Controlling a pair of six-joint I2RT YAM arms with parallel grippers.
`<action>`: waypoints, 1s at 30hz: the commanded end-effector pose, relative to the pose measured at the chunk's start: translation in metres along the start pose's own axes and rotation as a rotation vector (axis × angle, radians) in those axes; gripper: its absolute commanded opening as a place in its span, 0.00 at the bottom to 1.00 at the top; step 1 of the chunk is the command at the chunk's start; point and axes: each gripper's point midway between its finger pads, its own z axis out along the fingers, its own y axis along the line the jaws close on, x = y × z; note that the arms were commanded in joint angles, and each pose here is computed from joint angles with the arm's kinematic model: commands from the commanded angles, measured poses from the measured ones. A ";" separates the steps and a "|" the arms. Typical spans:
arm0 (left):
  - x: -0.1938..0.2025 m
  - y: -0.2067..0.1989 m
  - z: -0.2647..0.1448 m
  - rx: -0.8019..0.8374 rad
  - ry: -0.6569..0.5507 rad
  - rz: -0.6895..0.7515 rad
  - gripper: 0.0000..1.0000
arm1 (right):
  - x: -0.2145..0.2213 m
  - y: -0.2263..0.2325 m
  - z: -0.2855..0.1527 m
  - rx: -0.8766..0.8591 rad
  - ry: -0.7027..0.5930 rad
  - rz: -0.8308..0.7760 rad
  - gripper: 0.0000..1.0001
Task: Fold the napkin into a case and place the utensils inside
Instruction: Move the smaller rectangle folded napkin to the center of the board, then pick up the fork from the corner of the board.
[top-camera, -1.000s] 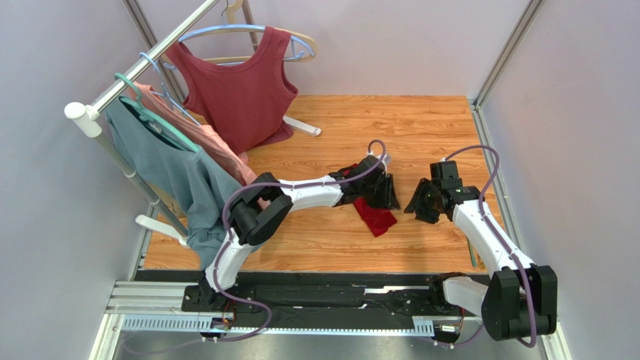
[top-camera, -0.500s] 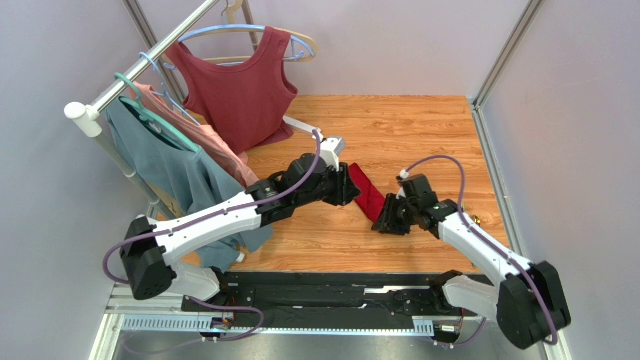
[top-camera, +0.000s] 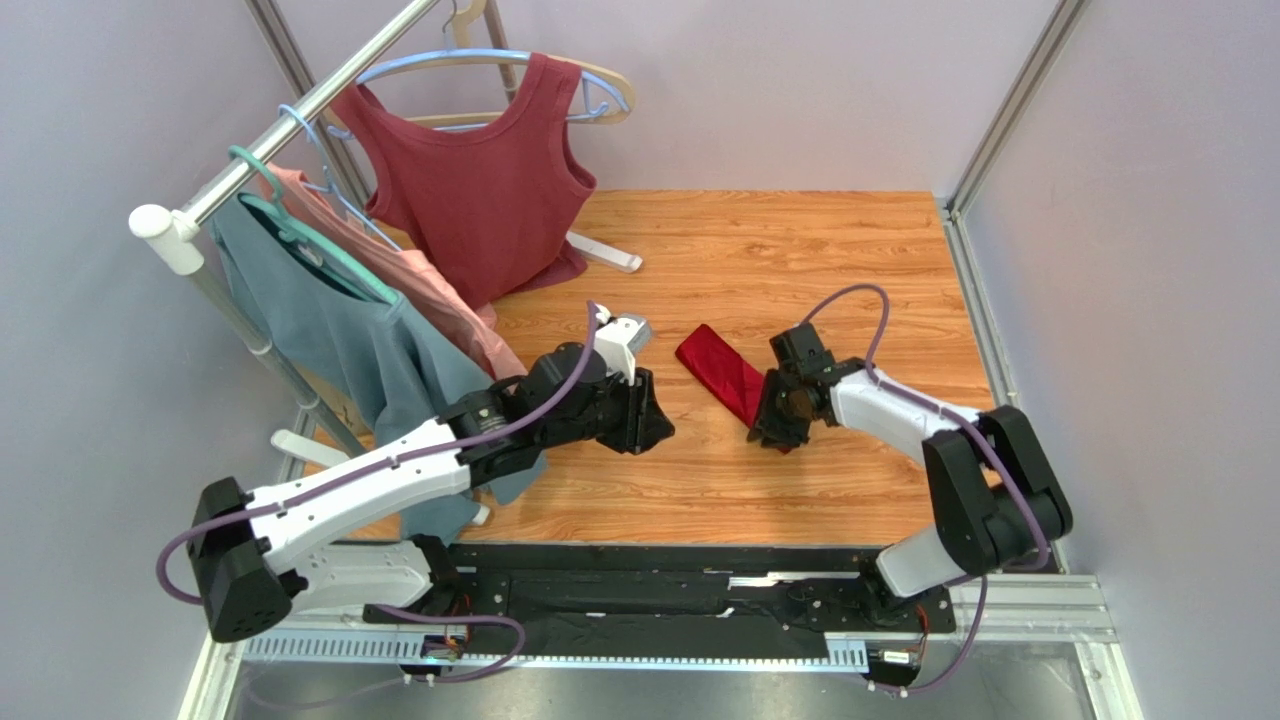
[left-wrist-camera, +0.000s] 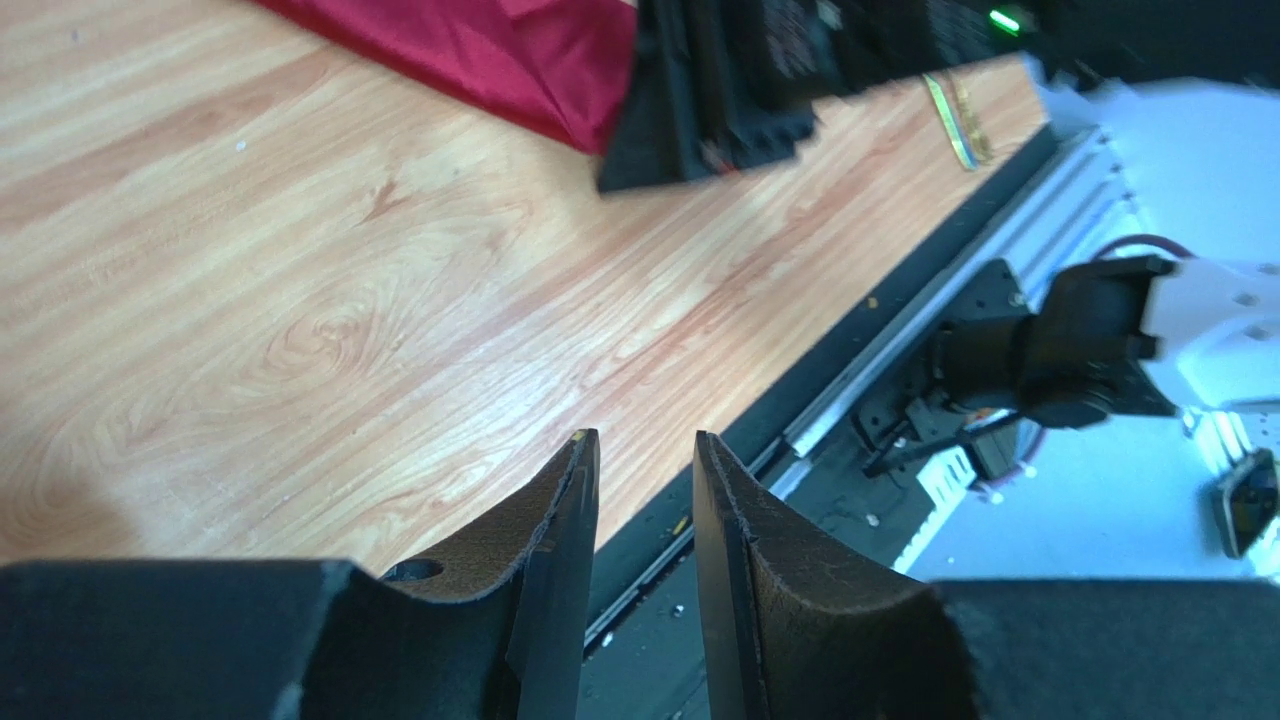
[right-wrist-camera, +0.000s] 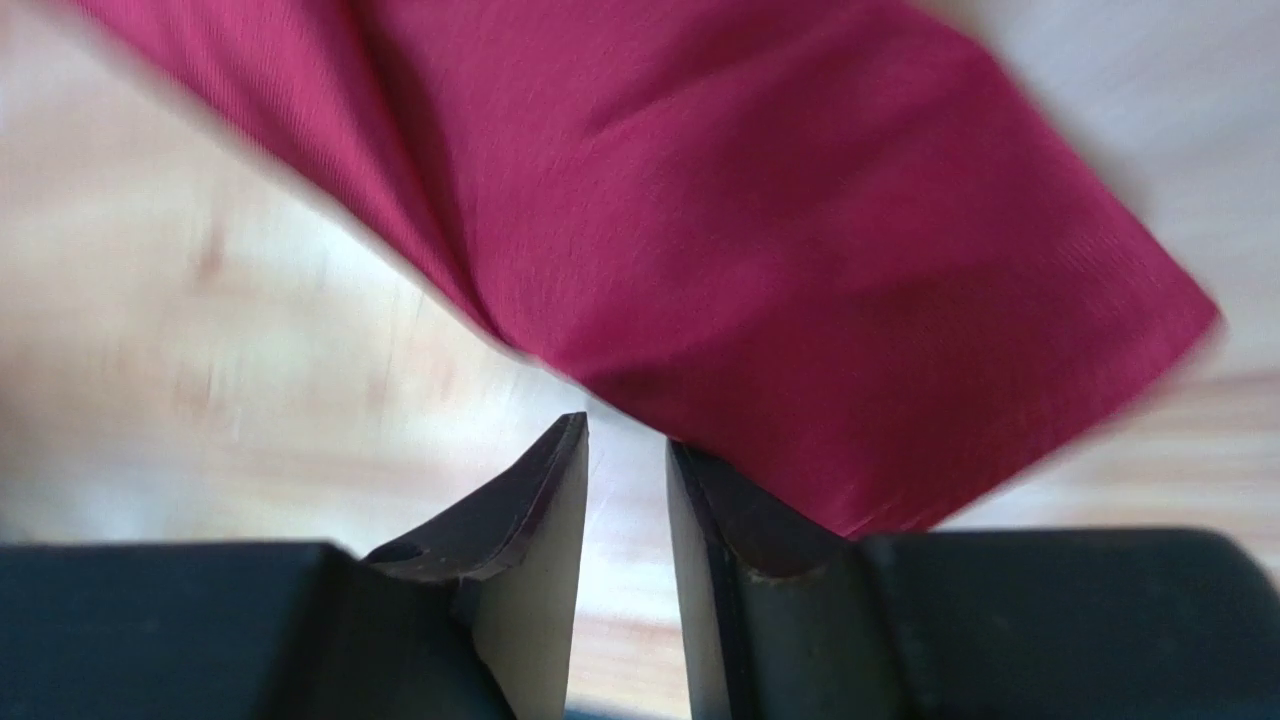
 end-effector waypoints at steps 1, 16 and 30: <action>-0.010 -0.012 -0.024 0.068 -0.034 0.073 0.38 | -0.075 -0.046 -0.006 0.259 -0.207 0.016 0.34; -0.004 -0.059 -0.060 0.302 0.061 0.095 0.40 | -0.100 -0.170 -0.115 0.555 -0.282 0.452 0.62; 0.003 -0.072 -0.072 0.358 0.145 0.073 0.40 | -0.084 -0.207 -0.084 0.574 -0.298 0.445 0.80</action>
